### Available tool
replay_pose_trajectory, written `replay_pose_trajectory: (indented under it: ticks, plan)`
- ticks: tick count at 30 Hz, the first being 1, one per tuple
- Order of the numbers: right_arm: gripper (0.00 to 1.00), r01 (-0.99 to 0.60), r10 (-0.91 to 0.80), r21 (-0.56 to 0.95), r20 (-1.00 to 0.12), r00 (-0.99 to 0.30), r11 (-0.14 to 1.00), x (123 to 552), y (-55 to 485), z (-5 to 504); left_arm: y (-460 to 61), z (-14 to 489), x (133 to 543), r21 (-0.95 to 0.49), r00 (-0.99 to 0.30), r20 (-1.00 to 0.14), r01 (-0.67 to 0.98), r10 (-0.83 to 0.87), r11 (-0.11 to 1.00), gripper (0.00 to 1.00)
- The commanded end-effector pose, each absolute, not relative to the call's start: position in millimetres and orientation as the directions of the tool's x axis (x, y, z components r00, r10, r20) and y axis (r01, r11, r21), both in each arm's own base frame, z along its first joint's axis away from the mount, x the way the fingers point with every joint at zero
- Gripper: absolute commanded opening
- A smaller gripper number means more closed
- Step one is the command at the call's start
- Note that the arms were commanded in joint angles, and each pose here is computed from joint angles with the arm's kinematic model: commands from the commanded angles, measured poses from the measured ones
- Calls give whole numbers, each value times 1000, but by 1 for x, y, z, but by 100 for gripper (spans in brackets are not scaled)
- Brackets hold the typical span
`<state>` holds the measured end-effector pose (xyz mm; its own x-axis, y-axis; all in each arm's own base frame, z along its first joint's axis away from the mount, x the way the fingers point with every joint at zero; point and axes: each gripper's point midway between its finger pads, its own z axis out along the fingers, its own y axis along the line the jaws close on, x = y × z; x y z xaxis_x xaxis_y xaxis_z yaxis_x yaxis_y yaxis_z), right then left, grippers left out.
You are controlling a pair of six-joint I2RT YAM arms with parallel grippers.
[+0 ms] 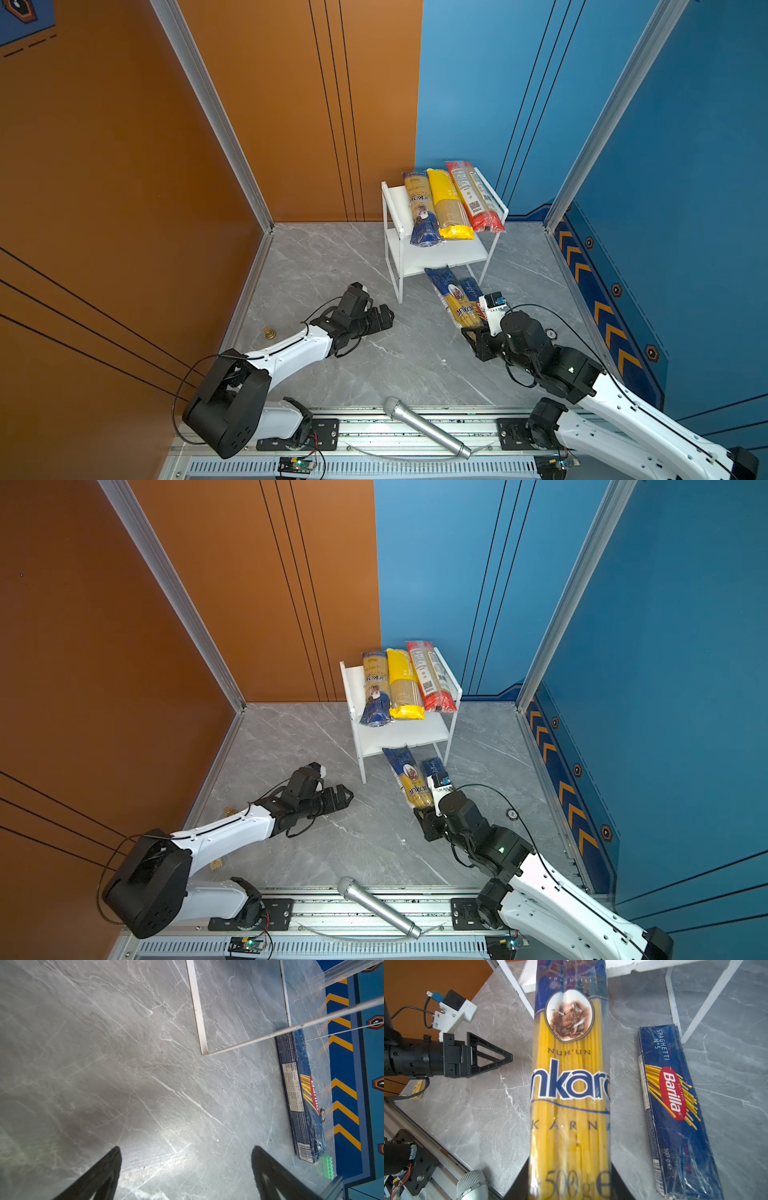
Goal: Arrange pasta packages on shelves
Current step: Pick up the pasta bag from the center of the table, then place the pasta bag on the shelf.
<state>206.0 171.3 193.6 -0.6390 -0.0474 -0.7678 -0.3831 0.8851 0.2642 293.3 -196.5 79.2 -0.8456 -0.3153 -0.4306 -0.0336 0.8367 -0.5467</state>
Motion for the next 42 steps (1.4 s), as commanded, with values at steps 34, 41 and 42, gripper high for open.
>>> replay_pose_trajectory:
  ticks: [34, 41, 42]
  plan:
    - [0, -281, 93, 198, -933, -347, 939, 340, 231, 305, -194, 79, 294, -569, -846, -426, -24, -320, 822, 98]
    - [0, -268, 130, 217, -943, -307, 938, 358, 238, 309, -194, 81, 295, -576, -844, -429, -18, -322, 817, 98]
    - [0, -265, 135, 219, -944, -301, 939, 360, 238, 309, -194, 81, 294, -576, -844, -429, -19, -322, 818, 98]
